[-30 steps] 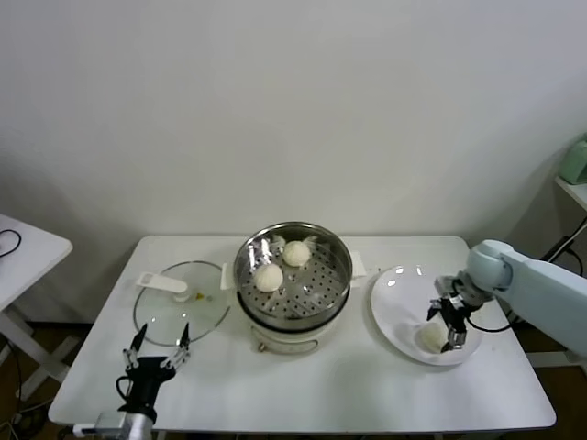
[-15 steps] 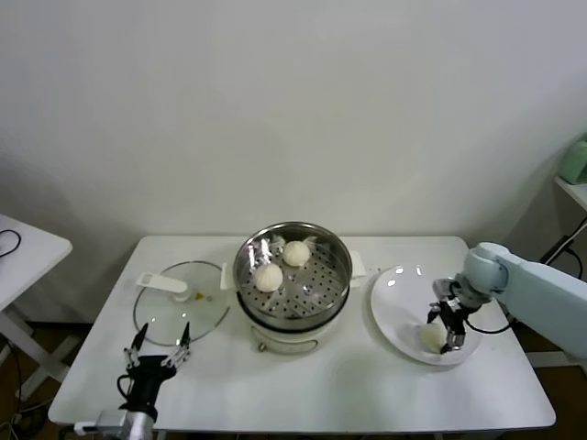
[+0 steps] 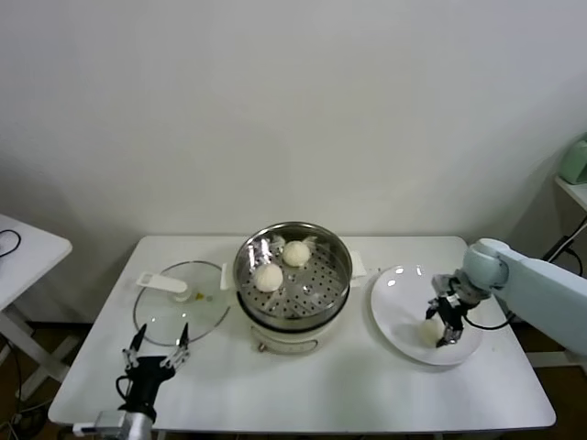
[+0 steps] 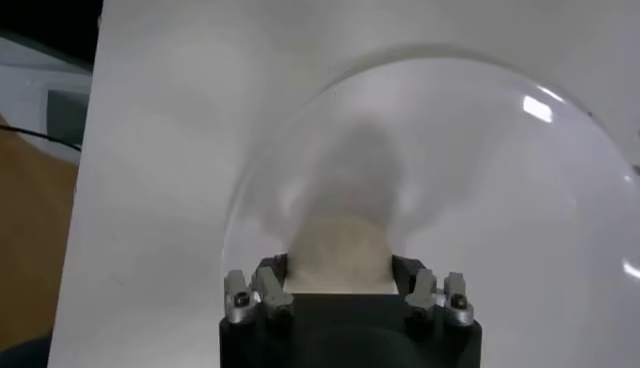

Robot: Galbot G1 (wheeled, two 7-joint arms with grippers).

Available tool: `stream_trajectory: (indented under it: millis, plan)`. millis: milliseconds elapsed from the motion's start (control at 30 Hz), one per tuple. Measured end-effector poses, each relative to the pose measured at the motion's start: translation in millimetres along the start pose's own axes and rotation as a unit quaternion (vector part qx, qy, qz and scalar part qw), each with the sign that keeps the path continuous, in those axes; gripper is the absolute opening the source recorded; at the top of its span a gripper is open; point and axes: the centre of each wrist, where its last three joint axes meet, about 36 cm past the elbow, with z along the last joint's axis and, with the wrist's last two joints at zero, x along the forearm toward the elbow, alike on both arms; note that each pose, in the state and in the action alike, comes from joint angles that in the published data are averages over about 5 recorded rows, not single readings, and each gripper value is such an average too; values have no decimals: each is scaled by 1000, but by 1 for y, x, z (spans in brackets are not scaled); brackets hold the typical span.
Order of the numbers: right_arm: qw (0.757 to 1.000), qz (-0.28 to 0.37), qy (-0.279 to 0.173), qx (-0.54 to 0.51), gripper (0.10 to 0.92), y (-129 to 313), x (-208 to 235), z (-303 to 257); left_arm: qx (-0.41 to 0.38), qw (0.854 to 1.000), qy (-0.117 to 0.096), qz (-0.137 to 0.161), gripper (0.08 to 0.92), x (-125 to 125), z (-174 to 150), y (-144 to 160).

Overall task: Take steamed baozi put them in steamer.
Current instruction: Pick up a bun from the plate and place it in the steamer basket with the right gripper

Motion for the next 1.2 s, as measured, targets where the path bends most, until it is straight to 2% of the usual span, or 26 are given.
stream_trajectory:
  millis: [267,467,633,800,967,1200]
  plan:
    - [995,38,4,90,687,-25,64,-35,-1,1000,1,-3,823,0,-1,1]
    - [969,96,37,226,689,-45,139,-86,-2,1000,2,-3,823,1,-1,0]
    - [921,141,80,353,687,-51,194,-143,-3,1000,0,-2,823,1,-3,-1]
    - [863,161,121,464,687,-45,219,-203,-2,1000,0,-2,823,2,-4,-1]
    - [806,162,145,551,688,-32,217,-256,-1,1000,2,-3,823,3,-3,-1]
    - [738,146,159,639,689,-19,187,-313,-1,1000,6,-4,823,4,-1,0]
